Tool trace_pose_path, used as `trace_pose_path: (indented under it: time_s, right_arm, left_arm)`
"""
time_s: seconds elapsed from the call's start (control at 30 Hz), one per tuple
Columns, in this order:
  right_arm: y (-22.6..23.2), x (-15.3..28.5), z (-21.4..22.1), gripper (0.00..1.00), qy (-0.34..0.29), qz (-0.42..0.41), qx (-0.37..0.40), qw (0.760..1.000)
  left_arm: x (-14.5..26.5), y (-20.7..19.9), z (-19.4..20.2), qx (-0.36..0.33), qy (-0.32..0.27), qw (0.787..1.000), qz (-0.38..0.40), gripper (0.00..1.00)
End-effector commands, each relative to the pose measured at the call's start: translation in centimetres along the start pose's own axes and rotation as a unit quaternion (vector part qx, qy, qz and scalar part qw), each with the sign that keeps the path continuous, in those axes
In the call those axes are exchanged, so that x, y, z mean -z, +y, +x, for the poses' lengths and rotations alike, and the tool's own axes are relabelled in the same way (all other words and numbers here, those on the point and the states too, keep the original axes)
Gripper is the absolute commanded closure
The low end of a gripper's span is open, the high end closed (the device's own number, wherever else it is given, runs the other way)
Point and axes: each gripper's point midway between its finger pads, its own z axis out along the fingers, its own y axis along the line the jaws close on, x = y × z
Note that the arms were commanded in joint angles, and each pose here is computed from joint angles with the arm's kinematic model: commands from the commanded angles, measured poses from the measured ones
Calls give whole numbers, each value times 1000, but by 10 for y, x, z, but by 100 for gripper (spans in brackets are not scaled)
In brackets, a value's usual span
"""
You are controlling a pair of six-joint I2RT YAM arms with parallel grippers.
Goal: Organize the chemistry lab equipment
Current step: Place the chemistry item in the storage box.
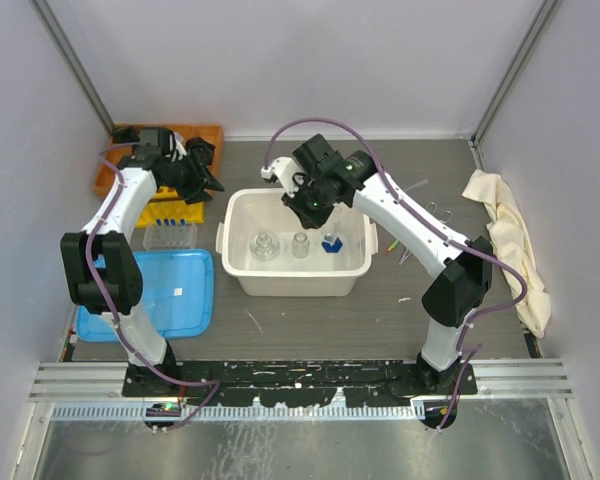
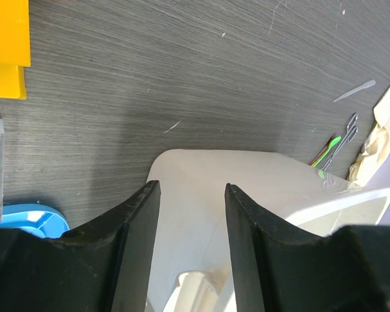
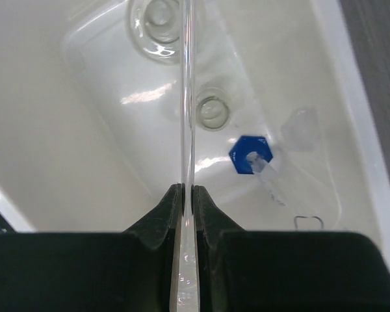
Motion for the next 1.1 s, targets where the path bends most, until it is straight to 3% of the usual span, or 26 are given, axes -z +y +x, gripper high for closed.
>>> trace_pose_path:
  time_s: [0.0, 0.23, 1.07]
  right_arm:
    - [39, 22, -10, 99, -25, -45, 27, 998]
    - [65, 7, 7, 99, 0, -68, 45, 997]
    - [55, -67, 55, 99, 86, -63, 67, 992]
  left_arm:
    - [17, -17, -10, -16, -28, 999, 29, 54]
    - [14, -17, -11, -13, -26, 999, 30, 54]
    - [19, -9, -4, -21, -21, 999, 12, 54]
